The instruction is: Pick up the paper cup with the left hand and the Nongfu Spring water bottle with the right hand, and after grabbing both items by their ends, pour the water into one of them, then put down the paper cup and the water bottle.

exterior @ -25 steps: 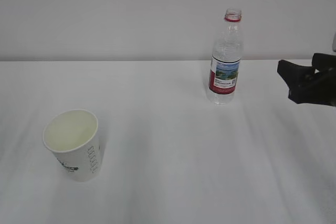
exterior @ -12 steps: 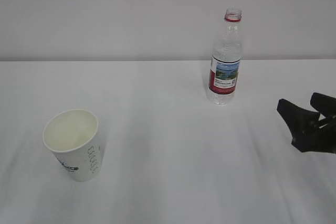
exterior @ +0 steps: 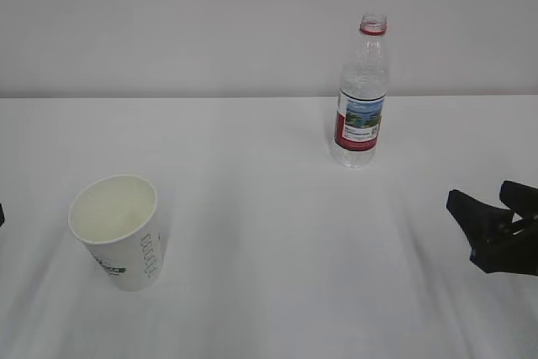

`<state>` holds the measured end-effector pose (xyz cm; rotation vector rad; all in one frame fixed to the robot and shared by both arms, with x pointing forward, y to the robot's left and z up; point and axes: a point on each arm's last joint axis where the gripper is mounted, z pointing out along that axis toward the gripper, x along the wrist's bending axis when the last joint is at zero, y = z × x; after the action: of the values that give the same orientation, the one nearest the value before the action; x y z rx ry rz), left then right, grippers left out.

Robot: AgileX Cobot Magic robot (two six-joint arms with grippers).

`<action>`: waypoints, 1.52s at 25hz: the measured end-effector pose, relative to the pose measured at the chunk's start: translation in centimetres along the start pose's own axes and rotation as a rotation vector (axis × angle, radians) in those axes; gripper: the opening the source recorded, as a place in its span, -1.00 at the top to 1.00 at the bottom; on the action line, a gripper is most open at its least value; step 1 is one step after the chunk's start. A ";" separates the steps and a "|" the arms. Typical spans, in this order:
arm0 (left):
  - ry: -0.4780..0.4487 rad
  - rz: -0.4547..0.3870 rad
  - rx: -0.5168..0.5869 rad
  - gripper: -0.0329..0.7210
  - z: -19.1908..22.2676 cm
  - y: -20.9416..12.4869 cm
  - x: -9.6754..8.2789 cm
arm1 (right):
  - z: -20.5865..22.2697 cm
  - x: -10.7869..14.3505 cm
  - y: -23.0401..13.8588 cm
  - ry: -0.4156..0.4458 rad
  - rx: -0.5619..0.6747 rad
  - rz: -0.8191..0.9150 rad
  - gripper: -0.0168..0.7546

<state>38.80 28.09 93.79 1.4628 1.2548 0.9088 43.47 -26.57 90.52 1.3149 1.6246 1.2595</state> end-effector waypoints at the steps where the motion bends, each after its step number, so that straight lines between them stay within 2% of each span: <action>1: -0.020 0.001 0.005 -0.52 0.0 0.0 -0.2 | 0.0 0.0 0.0 0.000 0.000 0.002 -0.52; 9: -0.133 -0.038 0.040 -0.51 -0.1 -0.3 -1.2 | 0.0 0.1 0.0 0.013 -0.001 -0.004 -0.52; 13: -0.198 -0.012 0.074 -0.51 -0.2 -0.6 -1.8 | 0.0 0.1 0.0 0.015 0.000 -0.005 -0.52; 20: -0.286 -0.016 0.147 -0.51 -0.4 -1.3 -2.6 | 0.0 0.1 0.0 0.015 0.000 -0.005 -0.52; 38: -0.302 -0.010 0.155 -0.42 -0.5 -1.3 -2.7 | -0.1 0.9 -0.1 0.095 0.007 -0.042 -0.52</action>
<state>37.49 25.52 92.76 1.6444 1.1245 0.5671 43.17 -25.76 90.51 1.2353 1.7148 1.3092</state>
